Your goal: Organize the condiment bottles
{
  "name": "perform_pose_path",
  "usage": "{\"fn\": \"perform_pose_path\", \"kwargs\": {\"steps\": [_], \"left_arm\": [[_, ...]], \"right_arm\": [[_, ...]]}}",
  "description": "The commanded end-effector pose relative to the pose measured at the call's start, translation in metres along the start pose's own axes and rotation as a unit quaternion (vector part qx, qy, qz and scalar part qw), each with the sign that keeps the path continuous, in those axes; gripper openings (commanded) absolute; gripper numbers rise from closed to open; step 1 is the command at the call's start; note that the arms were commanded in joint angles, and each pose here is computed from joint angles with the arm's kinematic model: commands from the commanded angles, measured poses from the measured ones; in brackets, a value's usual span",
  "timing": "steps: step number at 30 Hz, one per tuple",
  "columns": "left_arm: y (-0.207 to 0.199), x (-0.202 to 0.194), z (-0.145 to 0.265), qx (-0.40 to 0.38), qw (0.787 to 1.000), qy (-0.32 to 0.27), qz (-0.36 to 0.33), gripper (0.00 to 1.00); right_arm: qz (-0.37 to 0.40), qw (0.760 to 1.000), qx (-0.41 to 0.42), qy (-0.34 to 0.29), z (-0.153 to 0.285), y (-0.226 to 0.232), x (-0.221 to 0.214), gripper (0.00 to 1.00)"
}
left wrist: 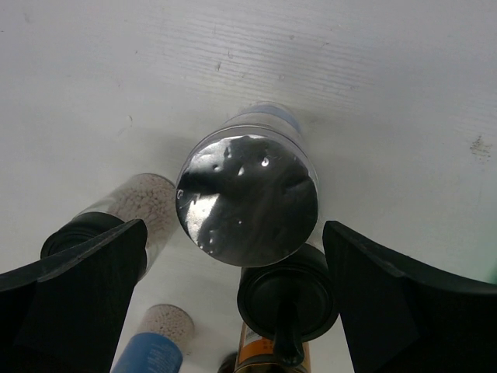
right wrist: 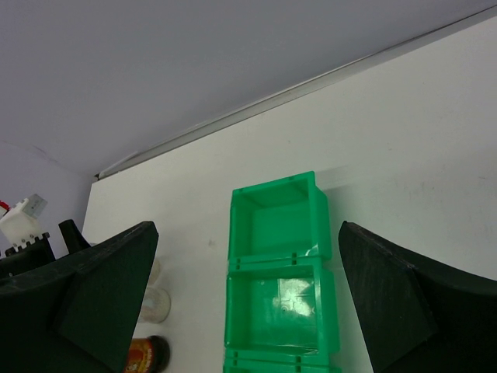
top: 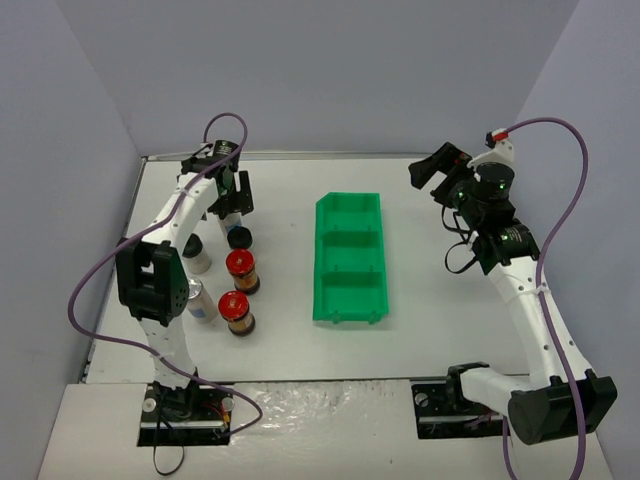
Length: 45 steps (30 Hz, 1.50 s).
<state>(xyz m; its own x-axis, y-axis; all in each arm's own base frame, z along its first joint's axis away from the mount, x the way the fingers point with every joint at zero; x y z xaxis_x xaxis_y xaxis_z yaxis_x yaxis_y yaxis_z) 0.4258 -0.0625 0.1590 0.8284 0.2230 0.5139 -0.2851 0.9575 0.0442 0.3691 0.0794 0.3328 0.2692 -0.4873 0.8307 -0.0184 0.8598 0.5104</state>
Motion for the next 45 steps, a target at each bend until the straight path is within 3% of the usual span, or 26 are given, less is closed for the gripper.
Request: {"fn": "perform_pose_path", "kwargs": {"steps": [1, 6, 11, 12, 14, 15, 17, 26, 30, 38, 45], "left_arm": [[-0.01, 0.027, 0.013, -0.033, 0.998, -0.044, 0.023, 0.94], [-0.015, 0.028, 0.003, -0.035, 0.998, -0.04, 0.023, 0.87], [-0.014, 0.024, -0.004, -0.025, 0.999, -0.028, 0.023, 0.71], [-0.014, 0.023, -0.005, -0.025, 0.999, -0.028, 0.022, 0.63], [-0.015, 0.023, -0.007, -0.026, 0.999, -0.029, 0.025, 0.22], [-0.015, 0.024, -0.006, -0.026, 0.999, -0.031, 0.027, 0.1], [-0.015, 0.027, -0.003, -0.029, 0.998, -0.04, 0.03, 0.0], [-0.051, 0.089, 0.091, -0.103, 0.971, -0.217, -0.013, 0.0], [-0.074, 0.111, 0.129, -0.131, 0.957, -0.255, -0.031, 0.0], [-0.142, 0.123, 0.169, -0.205, 0.935, -0.277, -0.079, 0.0], [-0.226, 0.091, 0.164, -0.253, 0.922, -0.257, -0.143, 0.0]], "right_arm": [[0.0, 0.999, 0.028, -0.042, 0.01, 0.015, 0.023, 1.0], [0.002, 0.999, 0.026, -0.041, 0.01, 0.013, 0.022, 1.0], [0.003, 0.999, 0.023, -0.036, 0.01, 0.011, 0.019, 1.0], [0.003, 0.999, 0.022, -0.036, 0.01, 0.011, 0.018, 1.0], [0.004, 0.999, 0.023, -0.035, 0.01, 0.011, 0.018, 1.0], [0.004, 0.999, 0.022, -0.036, 0.01, 0.011, 0.018, 1.0], [0.006, 0.999, 0.021, -0.035, 0.01, 0.01, 0.018, 1.0], [0.005, 0.999, 0.019, -0.026, 0.006, 0.008, 0.012, 1.0], [0.005, 0.999, 0.019, -0.027, 0.006, 0.008, 0.013, 1.0], [0.006, 1.0, 0.014, -0.026, 0.007, 0.006, 0.011, 1.0], [0.021, 0.999, -0.008, -0.03, 0.015, -0.001, 0.014, 1.0]]}}
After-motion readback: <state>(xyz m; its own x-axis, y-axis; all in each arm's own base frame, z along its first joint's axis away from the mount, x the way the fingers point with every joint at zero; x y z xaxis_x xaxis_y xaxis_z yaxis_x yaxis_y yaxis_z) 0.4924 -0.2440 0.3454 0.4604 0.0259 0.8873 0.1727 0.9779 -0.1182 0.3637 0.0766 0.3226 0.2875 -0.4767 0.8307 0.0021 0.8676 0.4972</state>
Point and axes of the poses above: each gripper's point midway between its finger pads, its own z axis back along the fingers, its own y axis along the line the jaws close on, x = y × z, the point moved 1 cm from there along z, back along the fingers, and after that the axes turned 3 degrees about z, right-handed, at the moved point
